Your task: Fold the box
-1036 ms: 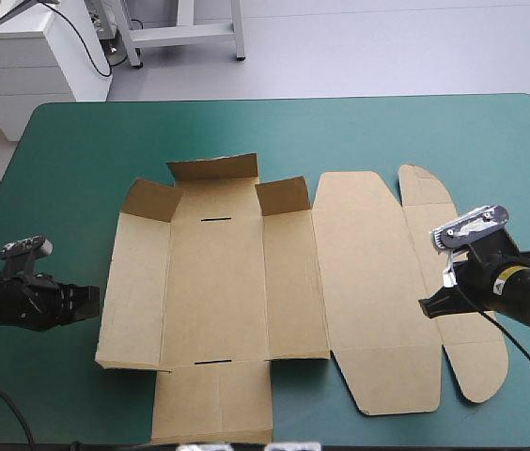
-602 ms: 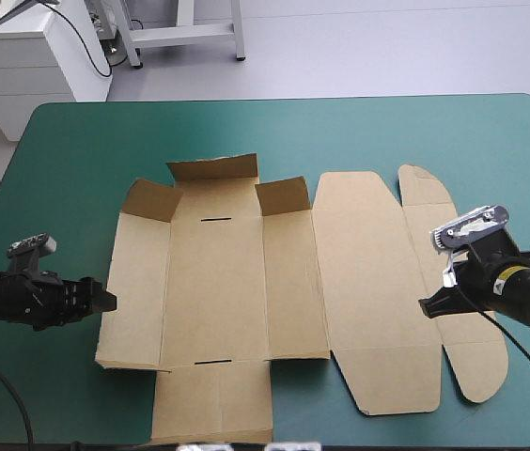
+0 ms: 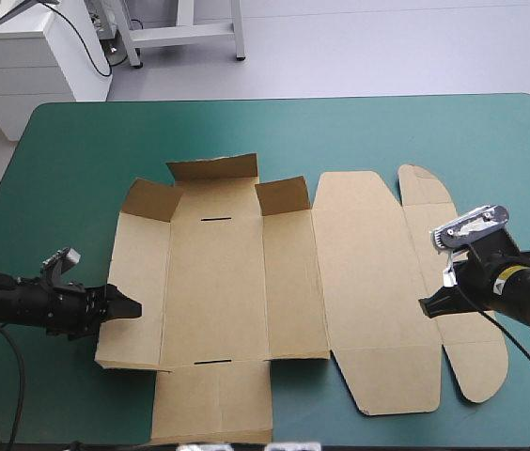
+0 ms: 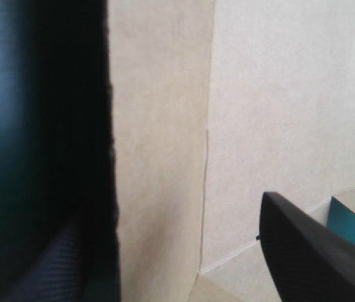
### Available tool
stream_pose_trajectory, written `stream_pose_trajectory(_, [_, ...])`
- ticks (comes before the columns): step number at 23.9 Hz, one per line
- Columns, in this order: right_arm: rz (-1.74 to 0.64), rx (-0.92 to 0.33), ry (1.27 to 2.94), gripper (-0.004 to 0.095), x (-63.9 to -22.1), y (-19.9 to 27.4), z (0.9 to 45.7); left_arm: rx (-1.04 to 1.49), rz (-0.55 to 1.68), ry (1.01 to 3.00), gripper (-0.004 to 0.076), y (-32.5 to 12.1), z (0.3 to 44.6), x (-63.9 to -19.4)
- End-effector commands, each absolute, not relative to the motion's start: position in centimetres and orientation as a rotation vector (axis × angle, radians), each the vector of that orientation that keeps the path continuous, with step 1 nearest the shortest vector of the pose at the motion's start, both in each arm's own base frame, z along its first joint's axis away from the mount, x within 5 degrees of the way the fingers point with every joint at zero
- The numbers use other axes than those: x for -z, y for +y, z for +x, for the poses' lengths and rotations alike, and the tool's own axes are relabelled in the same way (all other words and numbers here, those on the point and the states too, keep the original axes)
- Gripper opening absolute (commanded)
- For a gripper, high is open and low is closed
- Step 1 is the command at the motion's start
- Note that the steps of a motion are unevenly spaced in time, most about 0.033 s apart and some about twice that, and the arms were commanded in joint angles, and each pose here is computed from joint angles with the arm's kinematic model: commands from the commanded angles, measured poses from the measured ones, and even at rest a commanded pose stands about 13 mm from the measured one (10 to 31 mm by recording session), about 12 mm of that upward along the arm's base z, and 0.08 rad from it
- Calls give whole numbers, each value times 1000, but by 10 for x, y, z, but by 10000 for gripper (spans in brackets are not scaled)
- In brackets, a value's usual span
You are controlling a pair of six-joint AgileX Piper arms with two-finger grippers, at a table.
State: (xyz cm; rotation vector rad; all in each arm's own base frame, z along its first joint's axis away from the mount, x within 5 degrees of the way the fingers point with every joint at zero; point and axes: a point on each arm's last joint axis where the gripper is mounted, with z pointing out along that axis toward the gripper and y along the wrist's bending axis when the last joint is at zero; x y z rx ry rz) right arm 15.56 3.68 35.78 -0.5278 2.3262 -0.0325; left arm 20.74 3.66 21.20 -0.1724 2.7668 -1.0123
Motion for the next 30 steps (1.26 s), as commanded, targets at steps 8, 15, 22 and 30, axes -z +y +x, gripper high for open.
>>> stream_pose_trajectory(8, [-505,37,2249,-15,-370,36,156,1181,-15,2695,487,-3,213,-225])
stream_pose_trajectory(15, [-506,37,2251,-15,-370,36,156,1145,-75,2695,-10,-1,216,-224])
stream_pose_trajectory(22, [-505,32,2253,-15,-370,36,156,1120,-23,2695,-8,0,216,-223])
stream_pose_trajectory(30, [-505,33,2255,-16,-370,36,156,1094,155,2630,-8,3,229,-250])
